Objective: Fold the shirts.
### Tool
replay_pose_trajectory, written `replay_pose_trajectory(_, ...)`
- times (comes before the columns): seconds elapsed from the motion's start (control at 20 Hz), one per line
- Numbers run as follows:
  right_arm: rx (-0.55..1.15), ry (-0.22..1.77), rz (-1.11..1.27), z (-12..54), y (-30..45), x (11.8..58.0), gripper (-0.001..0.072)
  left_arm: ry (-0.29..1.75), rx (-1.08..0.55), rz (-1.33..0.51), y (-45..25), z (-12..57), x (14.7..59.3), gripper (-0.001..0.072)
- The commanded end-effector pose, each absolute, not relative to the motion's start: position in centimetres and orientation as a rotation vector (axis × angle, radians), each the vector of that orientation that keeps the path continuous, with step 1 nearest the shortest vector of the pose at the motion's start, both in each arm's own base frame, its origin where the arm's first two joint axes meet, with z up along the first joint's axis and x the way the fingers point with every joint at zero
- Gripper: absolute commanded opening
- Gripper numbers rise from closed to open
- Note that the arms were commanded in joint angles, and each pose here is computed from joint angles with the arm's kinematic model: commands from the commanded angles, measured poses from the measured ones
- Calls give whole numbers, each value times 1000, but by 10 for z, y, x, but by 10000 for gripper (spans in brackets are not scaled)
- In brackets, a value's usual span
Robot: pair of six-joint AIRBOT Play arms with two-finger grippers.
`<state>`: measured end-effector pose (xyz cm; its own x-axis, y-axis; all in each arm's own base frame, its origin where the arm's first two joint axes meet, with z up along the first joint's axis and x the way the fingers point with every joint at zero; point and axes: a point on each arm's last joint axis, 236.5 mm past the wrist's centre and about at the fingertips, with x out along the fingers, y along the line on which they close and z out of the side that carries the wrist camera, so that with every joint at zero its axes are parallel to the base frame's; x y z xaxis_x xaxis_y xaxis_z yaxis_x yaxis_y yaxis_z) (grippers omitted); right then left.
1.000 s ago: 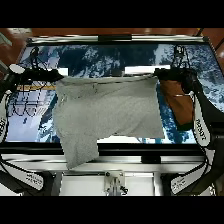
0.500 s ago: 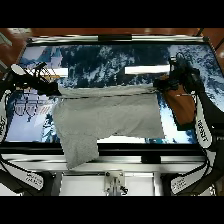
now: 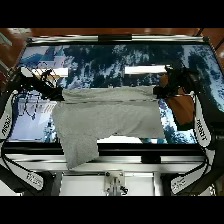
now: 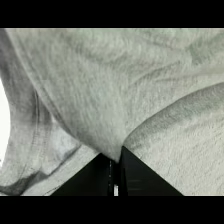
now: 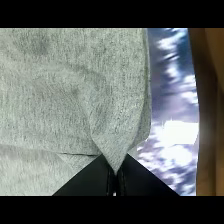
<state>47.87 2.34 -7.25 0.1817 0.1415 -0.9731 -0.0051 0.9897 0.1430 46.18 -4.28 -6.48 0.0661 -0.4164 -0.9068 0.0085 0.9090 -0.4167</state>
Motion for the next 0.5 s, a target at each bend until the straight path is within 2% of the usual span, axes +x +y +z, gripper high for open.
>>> replay_pose_trajectory(0.0, 122, 1439, 110, -79, 25, 467, 70, 1521, -345, -334, -42, -66, 452, 32)
replay_pose_trajectory(0.2, 151, 1454, 86, -84, 25, 466, 89, 1536, -357, -330, -39, -67, 449, 34)
replay_pose_trajectory(0.25, 157, 1453, 84, -84, 26, 466, 211, 1544, -371, -323, -40, -67, 448, 127)
replay_pose_trajectory(0.3, 163, 1460, 91, -82, 28, 464, 472, 1558, -394, -304, -40, -66, 446, 441)
replay_pose_trajectory(0.35, 157, 1483, 97, -79, 28, 458, 503, 1577, -402, -304, -40, -64, 441, 669)
replay_pose_trajectory(0.45, 101, 1538, 107, -63, 21, 438, 503, 1629, -402, -329, -40, -50, 424, 668)
